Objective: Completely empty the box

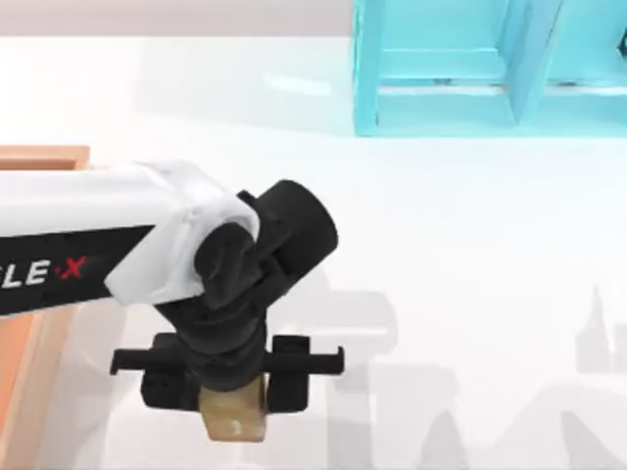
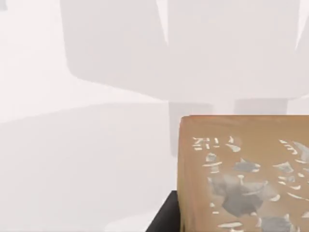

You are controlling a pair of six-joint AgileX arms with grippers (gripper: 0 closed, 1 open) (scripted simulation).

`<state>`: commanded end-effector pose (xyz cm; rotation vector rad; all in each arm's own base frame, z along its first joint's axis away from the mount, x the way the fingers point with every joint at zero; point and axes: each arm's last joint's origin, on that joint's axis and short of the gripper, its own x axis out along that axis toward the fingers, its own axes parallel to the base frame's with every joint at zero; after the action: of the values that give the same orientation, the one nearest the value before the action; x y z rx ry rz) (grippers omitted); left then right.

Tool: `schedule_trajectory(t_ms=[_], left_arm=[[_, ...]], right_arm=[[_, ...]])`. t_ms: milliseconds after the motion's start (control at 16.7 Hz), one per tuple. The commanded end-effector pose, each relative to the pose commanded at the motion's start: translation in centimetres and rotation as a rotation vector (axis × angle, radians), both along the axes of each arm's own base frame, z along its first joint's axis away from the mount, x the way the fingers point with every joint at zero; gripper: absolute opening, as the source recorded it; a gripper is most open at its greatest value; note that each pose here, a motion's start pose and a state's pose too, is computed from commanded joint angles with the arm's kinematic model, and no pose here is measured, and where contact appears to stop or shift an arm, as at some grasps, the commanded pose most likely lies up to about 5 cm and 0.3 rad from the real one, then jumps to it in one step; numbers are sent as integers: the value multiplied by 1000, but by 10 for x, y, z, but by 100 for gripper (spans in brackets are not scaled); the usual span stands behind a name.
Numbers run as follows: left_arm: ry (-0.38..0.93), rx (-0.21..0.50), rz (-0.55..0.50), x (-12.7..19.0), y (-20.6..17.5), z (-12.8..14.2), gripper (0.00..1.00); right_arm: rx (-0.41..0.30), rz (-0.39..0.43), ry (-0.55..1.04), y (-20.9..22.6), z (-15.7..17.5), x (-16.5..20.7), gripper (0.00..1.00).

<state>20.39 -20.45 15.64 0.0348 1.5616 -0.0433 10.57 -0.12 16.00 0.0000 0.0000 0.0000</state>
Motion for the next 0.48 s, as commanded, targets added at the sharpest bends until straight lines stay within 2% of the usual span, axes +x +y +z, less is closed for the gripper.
schedule_trajectory(t_ms=[180, 420, 480], left_arm=[[6, 7, -5, -2, 0, -19, 0], [7, 7, -5, -2, 0, -20, 0], [7, 7, -5, -2, 0, -20, 8]], right_arm=[[0, 0, 0, 0, 0, 0, 100], [0, 0, 0, 0, 0, 0, 100], [0, 0, 0, 0, 0, 0, 100]])
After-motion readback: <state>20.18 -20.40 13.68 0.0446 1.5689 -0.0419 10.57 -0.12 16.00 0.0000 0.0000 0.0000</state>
